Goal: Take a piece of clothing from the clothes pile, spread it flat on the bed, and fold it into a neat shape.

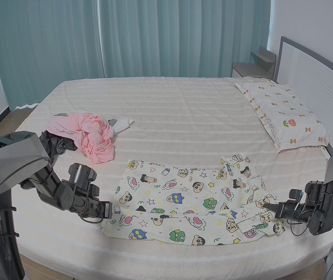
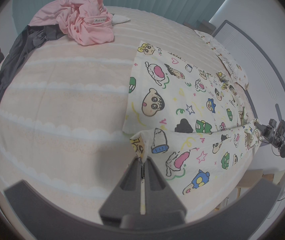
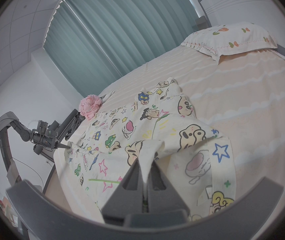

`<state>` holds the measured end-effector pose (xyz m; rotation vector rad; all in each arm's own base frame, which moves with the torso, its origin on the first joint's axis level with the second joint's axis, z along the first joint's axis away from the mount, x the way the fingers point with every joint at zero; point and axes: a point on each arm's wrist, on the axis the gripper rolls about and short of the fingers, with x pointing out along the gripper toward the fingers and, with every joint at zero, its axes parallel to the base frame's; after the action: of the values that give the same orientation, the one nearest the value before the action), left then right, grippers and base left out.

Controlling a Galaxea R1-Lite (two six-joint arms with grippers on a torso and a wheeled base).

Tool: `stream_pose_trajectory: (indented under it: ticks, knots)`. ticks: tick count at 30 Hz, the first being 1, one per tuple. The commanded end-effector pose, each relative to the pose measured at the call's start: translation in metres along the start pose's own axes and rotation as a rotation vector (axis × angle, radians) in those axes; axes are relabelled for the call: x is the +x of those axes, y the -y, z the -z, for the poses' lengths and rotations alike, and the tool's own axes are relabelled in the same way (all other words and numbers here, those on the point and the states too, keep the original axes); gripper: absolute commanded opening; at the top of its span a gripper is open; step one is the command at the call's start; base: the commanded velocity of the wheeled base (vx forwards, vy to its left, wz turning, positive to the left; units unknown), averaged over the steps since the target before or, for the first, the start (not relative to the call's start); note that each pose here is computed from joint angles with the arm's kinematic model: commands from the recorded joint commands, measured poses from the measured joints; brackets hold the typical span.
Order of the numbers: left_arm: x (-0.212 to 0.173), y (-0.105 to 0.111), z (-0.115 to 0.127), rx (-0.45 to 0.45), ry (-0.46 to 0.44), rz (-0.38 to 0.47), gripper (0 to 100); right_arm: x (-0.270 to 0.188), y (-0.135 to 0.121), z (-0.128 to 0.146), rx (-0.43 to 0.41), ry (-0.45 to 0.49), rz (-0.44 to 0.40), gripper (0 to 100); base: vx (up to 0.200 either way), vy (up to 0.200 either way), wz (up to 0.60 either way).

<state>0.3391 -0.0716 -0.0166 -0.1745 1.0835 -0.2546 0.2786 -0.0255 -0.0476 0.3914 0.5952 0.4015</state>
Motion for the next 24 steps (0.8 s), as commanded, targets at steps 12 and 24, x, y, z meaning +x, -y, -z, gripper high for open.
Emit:
stream_pose_trajectory:
  ticks: [12, 24]
  knots:
    - [0.021, 0.008, -0.006, -0.014, 0.046, -0.036, 0, 0.015, 0.008, -0.002, -0.014, 0.03, 0.017, 0, 0.0, 0.0, 0.0]
    - [0.026, 0.011, -0.012, -0.063, 0.066, -0.032, 100, 0.018, 0.007, 0.001, -0.013, 0.02, 0.013, 100, 0.0, 0.0, 0.0]
